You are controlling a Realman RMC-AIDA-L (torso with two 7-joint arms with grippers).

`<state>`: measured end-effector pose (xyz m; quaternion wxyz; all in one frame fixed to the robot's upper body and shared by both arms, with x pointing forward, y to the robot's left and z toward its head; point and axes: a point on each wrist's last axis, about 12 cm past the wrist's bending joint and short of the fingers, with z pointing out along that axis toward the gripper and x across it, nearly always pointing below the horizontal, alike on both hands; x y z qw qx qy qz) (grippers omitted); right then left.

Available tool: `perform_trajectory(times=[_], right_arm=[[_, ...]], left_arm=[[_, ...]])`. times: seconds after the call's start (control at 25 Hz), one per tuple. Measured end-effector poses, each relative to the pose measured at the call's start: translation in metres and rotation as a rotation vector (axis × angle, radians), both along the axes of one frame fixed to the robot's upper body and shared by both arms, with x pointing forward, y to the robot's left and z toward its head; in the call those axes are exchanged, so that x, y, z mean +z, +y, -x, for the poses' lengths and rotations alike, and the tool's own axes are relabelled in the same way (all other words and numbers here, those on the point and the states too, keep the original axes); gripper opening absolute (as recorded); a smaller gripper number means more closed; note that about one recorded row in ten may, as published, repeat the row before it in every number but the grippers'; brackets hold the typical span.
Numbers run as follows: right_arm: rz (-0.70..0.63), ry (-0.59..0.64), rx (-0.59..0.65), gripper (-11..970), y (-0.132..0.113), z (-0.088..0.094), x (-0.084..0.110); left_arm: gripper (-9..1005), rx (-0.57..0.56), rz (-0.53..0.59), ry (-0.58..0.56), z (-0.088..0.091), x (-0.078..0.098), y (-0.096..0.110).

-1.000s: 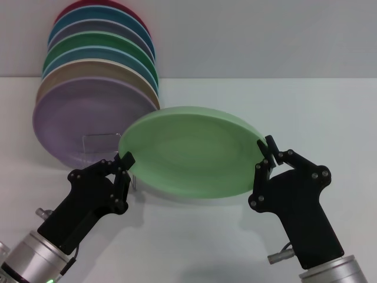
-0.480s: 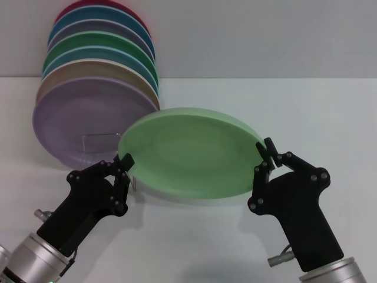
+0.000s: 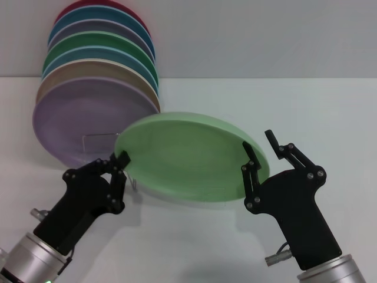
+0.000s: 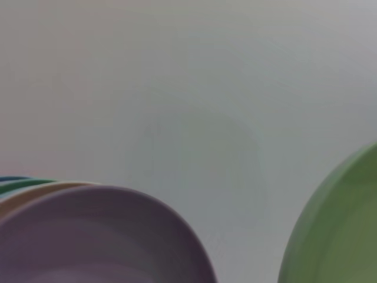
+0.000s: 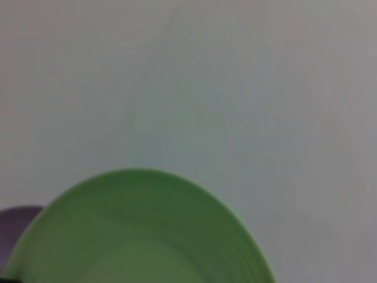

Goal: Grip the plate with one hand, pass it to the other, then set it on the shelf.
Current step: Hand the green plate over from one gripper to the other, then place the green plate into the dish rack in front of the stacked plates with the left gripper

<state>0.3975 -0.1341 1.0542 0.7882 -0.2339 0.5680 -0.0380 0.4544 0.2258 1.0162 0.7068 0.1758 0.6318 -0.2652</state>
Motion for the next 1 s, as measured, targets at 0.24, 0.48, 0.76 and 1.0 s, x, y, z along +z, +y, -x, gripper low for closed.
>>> perform_trajectory(times=[0.24, 0.48, 0.76, 1.0], right_arm=[[-0.062, -0.032, 0.068, 273, 0.000, 0.009, 0.002], [-0.079, -0.090, 0.131, 347, 0.000, 0.023, 0.004], [-0.034, -0.096, 0.172, 369, -0.001, 0.028, -0.002], [-0.007, -0.044, 0.154, 369, -0.006, 0.019, -0.012]], left_arm=[[34, 0.056, 0.004, -0.007, -0.005, 0.002, 0.009], [38, 0.129, 0.013, -0.027, -0.012, 0.006, 0.023], [43, 0.179, 0.070, -0.103, -0.010, 0.017, 0.037], [47, 0.248, 0.130, -0.155, -0.011, 0.027, 0.057]])
